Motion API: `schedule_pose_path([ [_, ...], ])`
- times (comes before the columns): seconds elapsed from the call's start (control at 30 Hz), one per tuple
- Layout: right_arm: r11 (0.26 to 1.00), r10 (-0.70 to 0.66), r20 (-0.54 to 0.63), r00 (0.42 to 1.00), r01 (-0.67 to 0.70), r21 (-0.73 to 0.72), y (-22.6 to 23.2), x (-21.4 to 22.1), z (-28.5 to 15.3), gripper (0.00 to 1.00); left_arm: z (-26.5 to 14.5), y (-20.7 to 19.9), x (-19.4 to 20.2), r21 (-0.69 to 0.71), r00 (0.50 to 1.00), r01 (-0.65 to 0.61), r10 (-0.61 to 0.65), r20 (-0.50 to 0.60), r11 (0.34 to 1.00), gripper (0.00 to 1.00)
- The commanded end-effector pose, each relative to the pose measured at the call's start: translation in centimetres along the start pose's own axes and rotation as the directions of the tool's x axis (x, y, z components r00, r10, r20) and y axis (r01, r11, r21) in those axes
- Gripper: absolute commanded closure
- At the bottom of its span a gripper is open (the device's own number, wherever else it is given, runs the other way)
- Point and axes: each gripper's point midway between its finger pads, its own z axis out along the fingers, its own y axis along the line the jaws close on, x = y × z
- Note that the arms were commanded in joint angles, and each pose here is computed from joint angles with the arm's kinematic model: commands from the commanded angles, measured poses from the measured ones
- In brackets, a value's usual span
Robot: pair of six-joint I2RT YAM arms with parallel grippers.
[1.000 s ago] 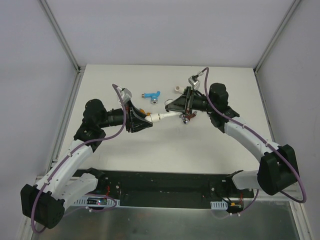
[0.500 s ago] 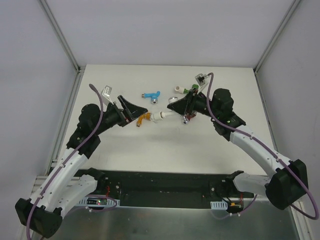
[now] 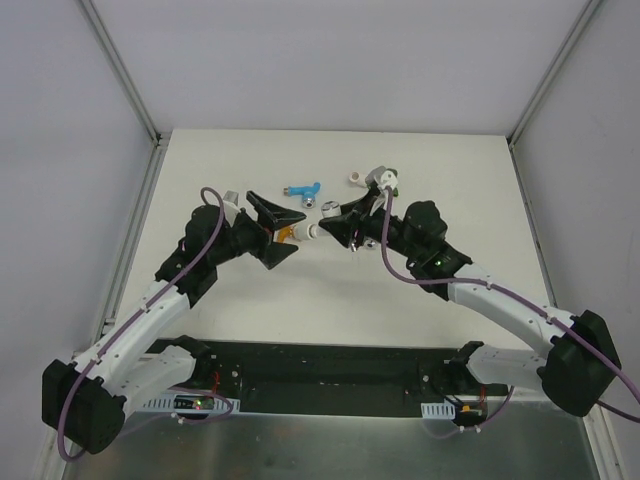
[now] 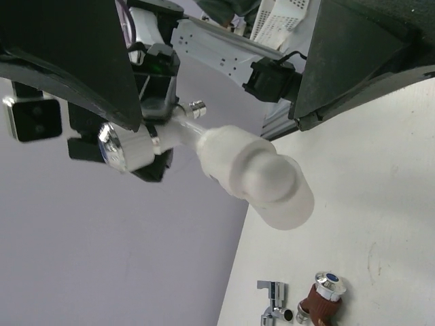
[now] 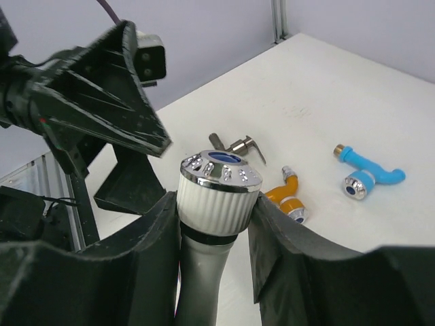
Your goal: Install the water faucets
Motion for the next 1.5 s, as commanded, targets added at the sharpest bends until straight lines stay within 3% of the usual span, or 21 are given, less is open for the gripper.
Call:
schedule_pose_path([
  [0.0, 0.982, -0.174, 0.209, 0.962, 0.185, -0.034, 2.4, -5.5, 0.3, 1.0, 1.6, 0.6, -0.4, -0.005, 0.992, 0.127, -0.127, 0.016, 0.992, 0.01],
  [0.27, 0.952, -0.271, 0.192, 0.943, 0.292, -0.093, 4.4, -4.1, 0.3, 1.0, 3.0, 1.3, -1.2, 0.016, 0.981, 0.192, -0.192, 0.025, 0.981, 0.13],
  [0.47, 0.935, -0.312, 0.158, 0.937, 0.332, -0.124, 4.9, -2.8, 0.2, 1.0, 2.9, 0.3, -1.1, 0.064, 0.982, 0.185, -0.186, 0.014, 0.981, 0.33],
  [0.57, 0.928, -0.324, 0.125, 0.938, 0.341, -0.151, 5.2, -2.0, 0.3, 1.0, 2.7, -0.1, -1.2, 0.091, 0.983, 0.18, -0.183, 0.018, 0.979, 0.35],
  [0.73, 0.95, -0.263, 0.104, 0.959, 0.276, -0.144, 5.2, -1.8, 0.4, 1.0, 2.7, -1.6, -1.5, 0.193, 0.993, 0.108, -0.115, 0.022, 0.975, 0.46],
  [0.87, 0.984, -0.147, 0.115, 0.982, 0.157, -0.083, 4.4, -2.1, 0.1, 1.0, 2.6, -2.6, -2.2, 0.295, 0.995, 0.06, -0.081, 0.059, 0.954, 0.48],
  [1.1, 0.994, 0.112, 0.089, 0.99, -0.113, 0.008, 3.1, -0.8, 0.6, 1.0, 0.7, -5.8, -2.9, 0.507, 0.988, -0.082, 0.004, 0.153, 0.858, 0.83],
  [1.17, 0.982, 0.177, 0.093, 0.98, -0.182, 0.051, 2.3, -0.3, 0.8, 1.0, 0.2, -6.6, -2.6, 0.539, 0.986, -0.123, 0.038, 0.165, 0.833, 0.98],
  [1.27, 0.9, 0.392, 0.153, 0.907, -0.413, 0.141, -0.1, 0.1, 0.7, 1.0, -0.9, -7.7, -2.1, 0.586, 0.977, -0.186, 0.088, 0.192, 0.789, 1.0],
  [1.33, 0.765, 0.594, 0.199, 0.779, -0.624, 0.157, -1.8, 0.5, 0.7, 1.0, -1.8, -8.5, -1.7, 0.618, 0.961, -0.263, 0.145, 0.235, 0.741, 1.0],
  [1.37, 0.687, 0.676, 0.217, 0.704, -0.709, 0.16, -2.7, 1.0, 0.6, 0.94, -2.2, -8.8, -1.5, 0.626, 0.948, -0.311, 0.183, 0.262, 0.715, 1.0],
  [1.4, 0.583, 0.76, 0.236, 0.605, -0.796, 0.164, -3.6, 1.6, 0.6, 0.79, -2.5, -9.0, -1.4, 0.625, 0.936, -0.344, 0.204, 0.286, 0.7, 1.0],
  [1.47, 0.429, 0.855, 0.245, 0.456, -0.889, 0.157, -4.8, 2.5, 0.6, 0.58, -3.1, -9.0, -1.6, 0.611, 0.91, -0.403, 0.23, 0.344, 0.682, 1.0],
])
